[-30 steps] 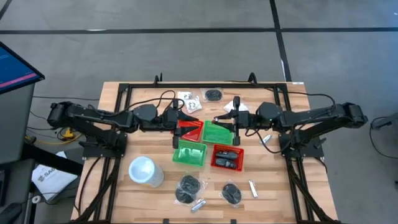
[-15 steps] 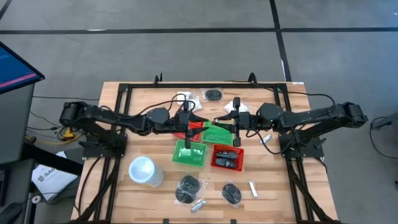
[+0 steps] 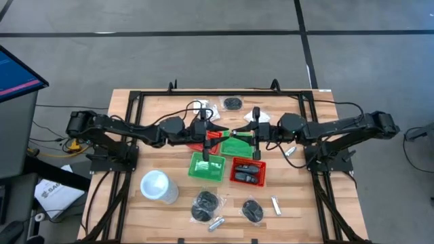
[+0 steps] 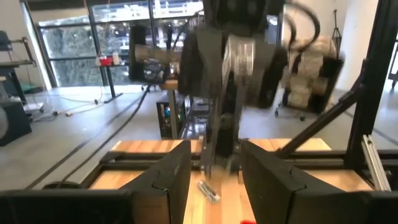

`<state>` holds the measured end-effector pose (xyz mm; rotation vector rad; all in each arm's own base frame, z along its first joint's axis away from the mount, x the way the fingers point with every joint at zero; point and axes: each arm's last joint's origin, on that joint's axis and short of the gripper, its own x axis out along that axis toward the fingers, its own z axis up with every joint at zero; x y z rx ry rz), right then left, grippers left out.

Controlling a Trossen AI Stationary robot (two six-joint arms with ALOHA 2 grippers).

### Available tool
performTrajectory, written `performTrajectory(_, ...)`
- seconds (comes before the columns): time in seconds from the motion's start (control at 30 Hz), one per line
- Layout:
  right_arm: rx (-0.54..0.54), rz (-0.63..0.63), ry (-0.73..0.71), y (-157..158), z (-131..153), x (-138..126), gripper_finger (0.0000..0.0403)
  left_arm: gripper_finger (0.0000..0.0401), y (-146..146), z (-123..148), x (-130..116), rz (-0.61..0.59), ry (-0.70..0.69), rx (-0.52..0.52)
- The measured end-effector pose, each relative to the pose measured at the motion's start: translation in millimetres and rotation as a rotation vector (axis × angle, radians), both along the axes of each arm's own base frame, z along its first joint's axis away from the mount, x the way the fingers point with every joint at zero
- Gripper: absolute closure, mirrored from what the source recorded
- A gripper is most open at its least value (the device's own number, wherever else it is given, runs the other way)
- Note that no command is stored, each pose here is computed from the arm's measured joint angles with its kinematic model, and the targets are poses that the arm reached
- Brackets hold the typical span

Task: Pick & Place Travel size toiletries
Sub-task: Put the silver nail cutter into the top left red bin

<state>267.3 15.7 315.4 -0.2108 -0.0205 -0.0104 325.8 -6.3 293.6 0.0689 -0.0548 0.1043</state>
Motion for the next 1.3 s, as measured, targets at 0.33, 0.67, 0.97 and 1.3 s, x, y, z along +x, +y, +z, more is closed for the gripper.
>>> performTrajectory(0.33, -0.019, 0.004, -0.024, 3, -11, 18, 0.0355, 0.0270, 0, -14, 12, 0.001, 0.002, 0.000)
performTrajectory(0.67, -0.024, 0.004, -0.018, 3, -13, 19, 0.0355, 0.0294, 0, -16, 12, 0.000, 0.013, 0.001)
performTrajectory(0.97, -0.011, 0.003, -0.016, 2, -13, 19, 0.0340, 0.0363, -1, -16, 12, -0.002, 0.019, 0.016)
performTrajectory(1.3, -0.024, 0.002, -0.014, 2, -13, 19, 0.0329, 0.0363, -1, -17, 12, -0.001, 0.026, 0.019)
